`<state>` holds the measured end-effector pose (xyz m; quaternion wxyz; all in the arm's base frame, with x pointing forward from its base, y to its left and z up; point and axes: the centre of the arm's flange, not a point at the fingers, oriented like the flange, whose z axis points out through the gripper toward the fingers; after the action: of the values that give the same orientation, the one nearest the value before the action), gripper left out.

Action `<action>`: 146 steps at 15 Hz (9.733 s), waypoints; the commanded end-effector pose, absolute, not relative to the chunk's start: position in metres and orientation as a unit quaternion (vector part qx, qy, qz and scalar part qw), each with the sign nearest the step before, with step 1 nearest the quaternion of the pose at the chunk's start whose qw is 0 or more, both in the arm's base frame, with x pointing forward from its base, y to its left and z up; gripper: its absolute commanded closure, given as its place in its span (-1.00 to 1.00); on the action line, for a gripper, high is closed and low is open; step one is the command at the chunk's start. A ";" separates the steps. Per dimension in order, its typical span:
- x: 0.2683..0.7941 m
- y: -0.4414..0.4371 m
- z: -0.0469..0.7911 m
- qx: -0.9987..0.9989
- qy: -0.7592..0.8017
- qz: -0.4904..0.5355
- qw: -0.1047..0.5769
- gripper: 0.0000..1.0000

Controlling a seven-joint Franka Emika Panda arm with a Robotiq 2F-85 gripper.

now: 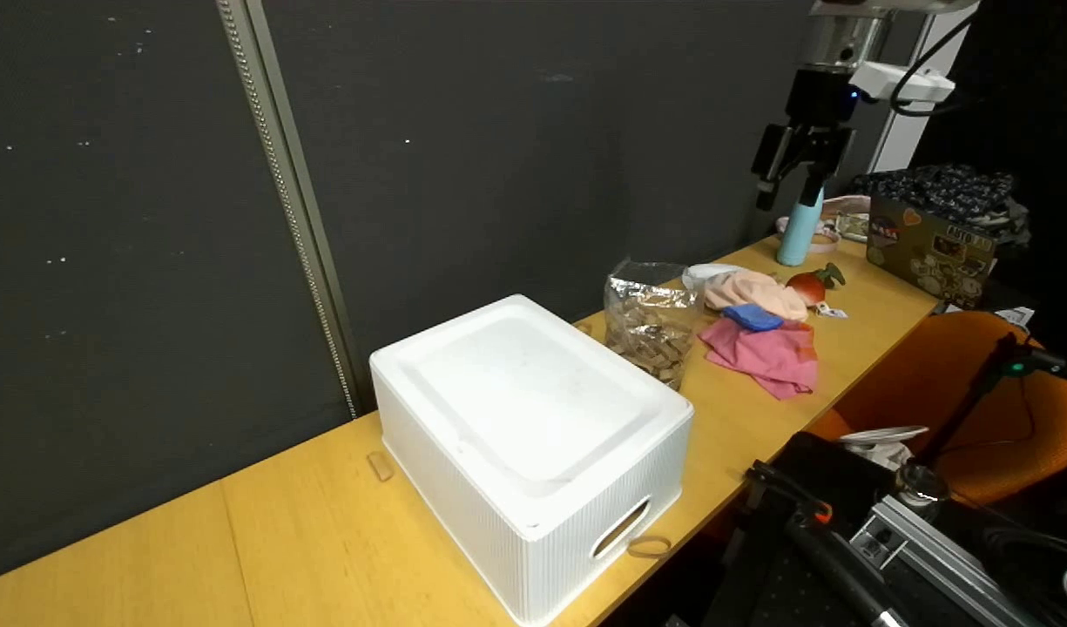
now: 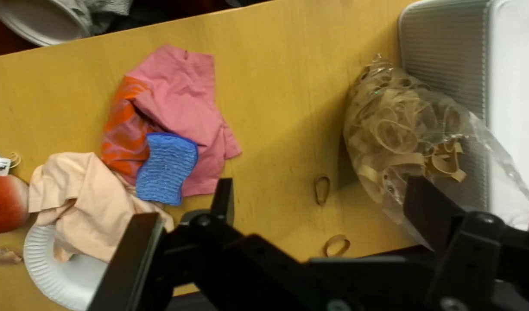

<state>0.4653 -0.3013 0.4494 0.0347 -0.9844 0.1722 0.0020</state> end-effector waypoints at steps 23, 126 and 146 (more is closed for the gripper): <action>0.559 -0.279 0.252 -0.988 0.068 -0.134 -0.028 -1.00; 0.527 -0.163 0.401 -0.990 0.037 -0.123 -0.065 0.99; 0.543 -0.230 0.368 -0.979 0.067 -0.169 -0.089 -1.00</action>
<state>0.5406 -0.2019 0.3768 -0.0854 -0.9821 0.0480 -0.1611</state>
